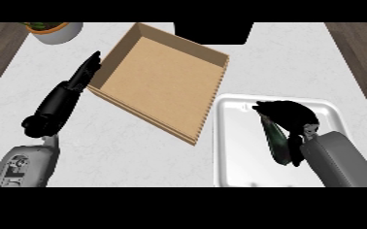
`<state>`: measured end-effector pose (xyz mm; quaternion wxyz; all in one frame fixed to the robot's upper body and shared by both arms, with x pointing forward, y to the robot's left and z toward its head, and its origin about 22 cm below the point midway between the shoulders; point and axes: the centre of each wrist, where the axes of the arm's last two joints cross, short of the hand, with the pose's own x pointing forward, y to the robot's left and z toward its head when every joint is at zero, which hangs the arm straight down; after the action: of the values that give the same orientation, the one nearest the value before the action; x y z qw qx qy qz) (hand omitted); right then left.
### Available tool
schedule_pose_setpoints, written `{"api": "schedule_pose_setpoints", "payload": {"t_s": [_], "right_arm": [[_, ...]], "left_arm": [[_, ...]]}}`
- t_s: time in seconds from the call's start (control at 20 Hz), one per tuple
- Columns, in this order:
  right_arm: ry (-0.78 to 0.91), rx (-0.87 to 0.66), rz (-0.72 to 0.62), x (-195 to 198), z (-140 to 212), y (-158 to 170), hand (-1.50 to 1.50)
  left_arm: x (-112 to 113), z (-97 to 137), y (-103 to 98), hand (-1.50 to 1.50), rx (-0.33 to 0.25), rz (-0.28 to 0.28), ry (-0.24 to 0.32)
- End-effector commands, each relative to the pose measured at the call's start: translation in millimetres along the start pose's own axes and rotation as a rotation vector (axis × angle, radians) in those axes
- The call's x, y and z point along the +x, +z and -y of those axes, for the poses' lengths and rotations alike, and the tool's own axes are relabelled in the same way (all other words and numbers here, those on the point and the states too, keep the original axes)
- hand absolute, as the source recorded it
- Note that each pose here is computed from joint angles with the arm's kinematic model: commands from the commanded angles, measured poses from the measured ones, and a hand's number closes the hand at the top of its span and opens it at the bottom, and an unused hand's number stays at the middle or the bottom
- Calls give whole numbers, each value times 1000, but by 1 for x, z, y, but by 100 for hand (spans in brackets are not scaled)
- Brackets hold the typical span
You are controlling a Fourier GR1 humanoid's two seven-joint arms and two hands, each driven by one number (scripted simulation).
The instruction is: Pick the eggplant from the tray and place it in the cardboard box
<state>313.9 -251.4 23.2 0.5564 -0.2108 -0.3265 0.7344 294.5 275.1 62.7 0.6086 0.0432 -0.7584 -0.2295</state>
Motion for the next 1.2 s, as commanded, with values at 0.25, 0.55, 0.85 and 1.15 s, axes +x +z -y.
{"api": "schedule_pose_setpoints", "payload": {"t_s": [0.25,0.55,0.85,1.15], "right_arm": [[57,-56,155,7,-35,-9,150],[97,-184,183,4,-29,-23,150],[113,-353,435,189,21,-26,150],[142,-569,495,233,50,-6,150]], "left_arm": [[3,-5,-8,0,8,3,11],[8,11,-11,0,0,-13,-7],[13,25,-16,0,-72,36,17],[21,38,-28,0,-137,81,17]]}}
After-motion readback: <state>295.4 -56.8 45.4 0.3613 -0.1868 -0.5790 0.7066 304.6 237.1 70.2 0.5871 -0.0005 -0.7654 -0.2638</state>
